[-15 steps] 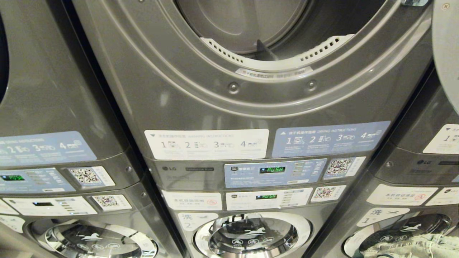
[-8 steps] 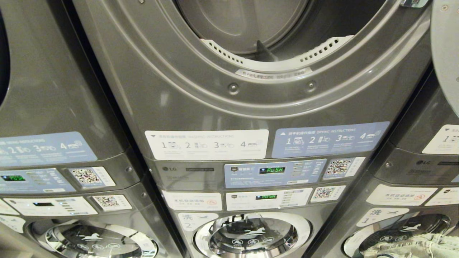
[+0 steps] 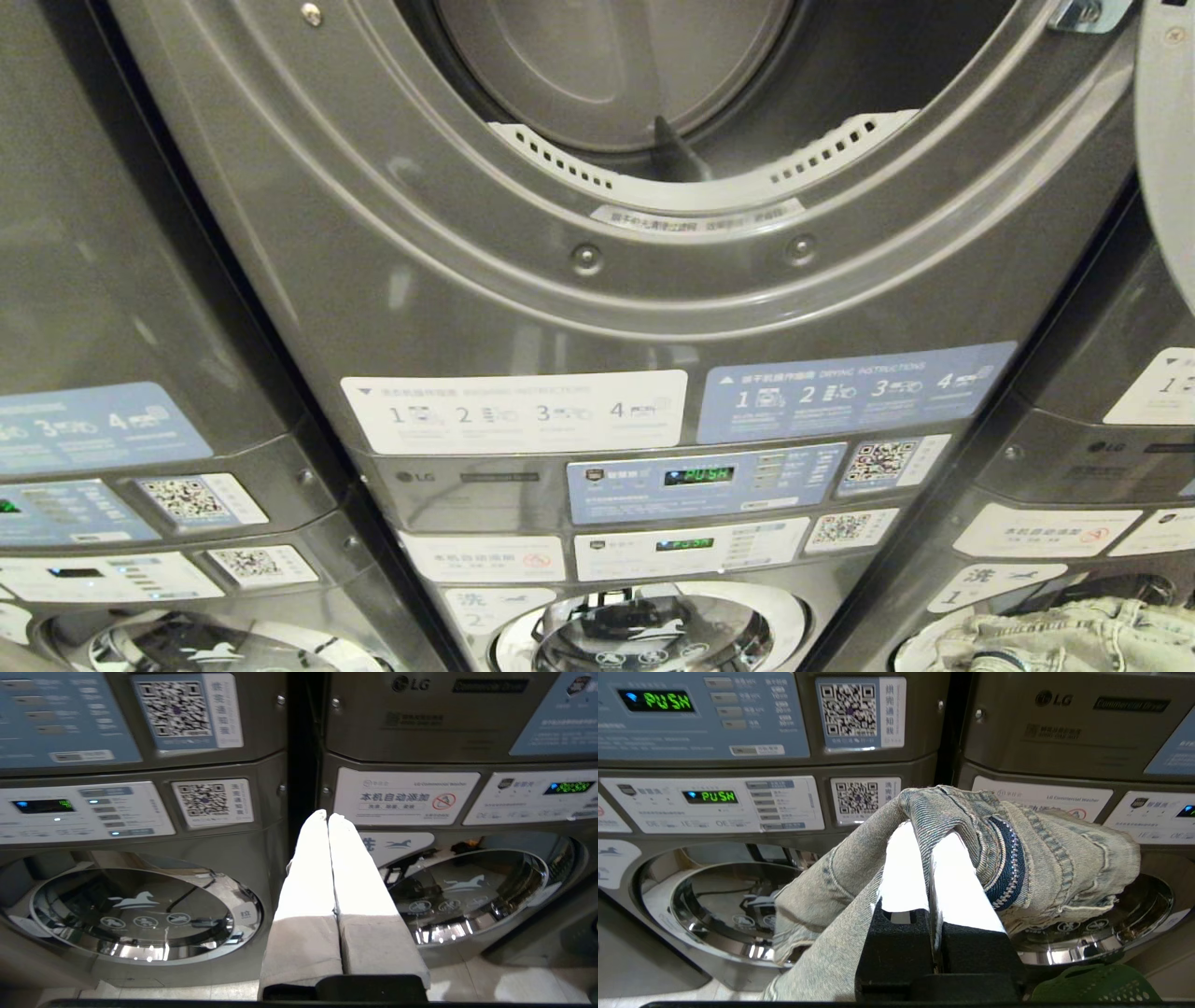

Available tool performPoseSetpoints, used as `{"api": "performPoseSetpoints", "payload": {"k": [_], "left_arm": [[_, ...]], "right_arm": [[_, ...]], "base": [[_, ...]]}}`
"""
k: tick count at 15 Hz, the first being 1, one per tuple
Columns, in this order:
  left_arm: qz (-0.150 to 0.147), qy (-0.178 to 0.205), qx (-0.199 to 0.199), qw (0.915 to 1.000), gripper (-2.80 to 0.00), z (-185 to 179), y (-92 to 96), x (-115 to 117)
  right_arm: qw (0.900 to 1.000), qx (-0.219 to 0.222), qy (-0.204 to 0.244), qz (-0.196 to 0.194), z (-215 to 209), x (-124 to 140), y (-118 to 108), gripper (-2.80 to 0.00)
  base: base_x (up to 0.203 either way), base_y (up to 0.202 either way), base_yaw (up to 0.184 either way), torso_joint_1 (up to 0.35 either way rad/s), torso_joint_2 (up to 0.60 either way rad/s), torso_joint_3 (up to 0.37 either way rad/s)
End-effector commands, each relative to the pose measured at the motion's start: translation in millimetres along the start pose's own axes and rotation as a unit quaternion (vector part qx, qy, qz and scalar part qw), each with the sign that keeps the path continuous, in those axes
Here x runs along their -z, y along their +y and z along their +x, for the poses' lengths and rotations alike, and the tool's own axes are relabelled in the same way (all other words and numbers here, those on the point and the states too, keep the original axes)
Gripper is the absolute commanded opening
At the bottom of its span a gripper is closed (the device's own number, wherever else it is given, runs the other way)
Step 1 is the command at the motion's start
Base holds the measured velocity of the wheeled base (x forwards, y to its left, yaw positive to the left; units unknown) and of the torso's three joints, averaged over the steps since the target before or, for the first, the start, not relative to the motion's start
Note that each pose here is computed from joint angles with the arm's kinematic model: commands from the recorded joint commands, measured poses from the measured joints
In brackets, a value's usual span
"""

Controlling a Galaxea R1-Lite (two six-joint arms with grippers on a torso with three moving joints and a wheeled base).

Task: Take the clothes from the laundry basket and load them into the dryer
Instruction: Put the clothes in the dryer

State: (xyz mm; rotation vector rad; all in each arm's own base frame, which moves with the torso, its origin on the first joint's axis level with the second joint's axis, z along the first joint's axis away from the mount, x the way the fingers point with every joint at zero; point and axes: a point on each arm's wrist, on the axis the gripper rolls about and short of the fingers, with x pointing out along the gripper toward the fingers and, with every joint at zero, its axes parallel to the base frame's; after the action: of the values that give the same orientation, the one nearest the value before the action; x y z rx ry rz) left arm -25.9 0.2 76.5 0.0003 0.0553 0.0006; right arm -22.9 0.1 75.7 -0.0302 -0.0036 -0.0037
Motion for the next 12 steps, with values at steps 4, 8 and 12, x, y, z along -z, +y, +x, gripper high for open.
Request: {"api": "performPoseSetpoints", "payload": {"k": [4,8,12], "left_arm": [[0.000,0.000,0.000,1.0000,-2.80,0,0.1,0],[0.000,-0.001,0.000,1.0000,-2.80,0,0.1,0],[0.001,-0.001,0.000,1.0000,-2.80,0,0.1,0]], "right_arm": [[1.000,-0.001,-0.001,-0.003,0,0,0,-2.80],[0.999,-0.015,0.000,-0.037,0,0,1,-2.80],[0.987,-0.118,-0.070,-0.089,-12,-34,5,-2.80]], "base": [[0.030,0.000,0.001,-0.002,0.00,0.001],[0.000,0.000,0.000,0.000,0.00,0.000],[-0.013,0.000,0.001,0.001,0.00,0.001]]}}
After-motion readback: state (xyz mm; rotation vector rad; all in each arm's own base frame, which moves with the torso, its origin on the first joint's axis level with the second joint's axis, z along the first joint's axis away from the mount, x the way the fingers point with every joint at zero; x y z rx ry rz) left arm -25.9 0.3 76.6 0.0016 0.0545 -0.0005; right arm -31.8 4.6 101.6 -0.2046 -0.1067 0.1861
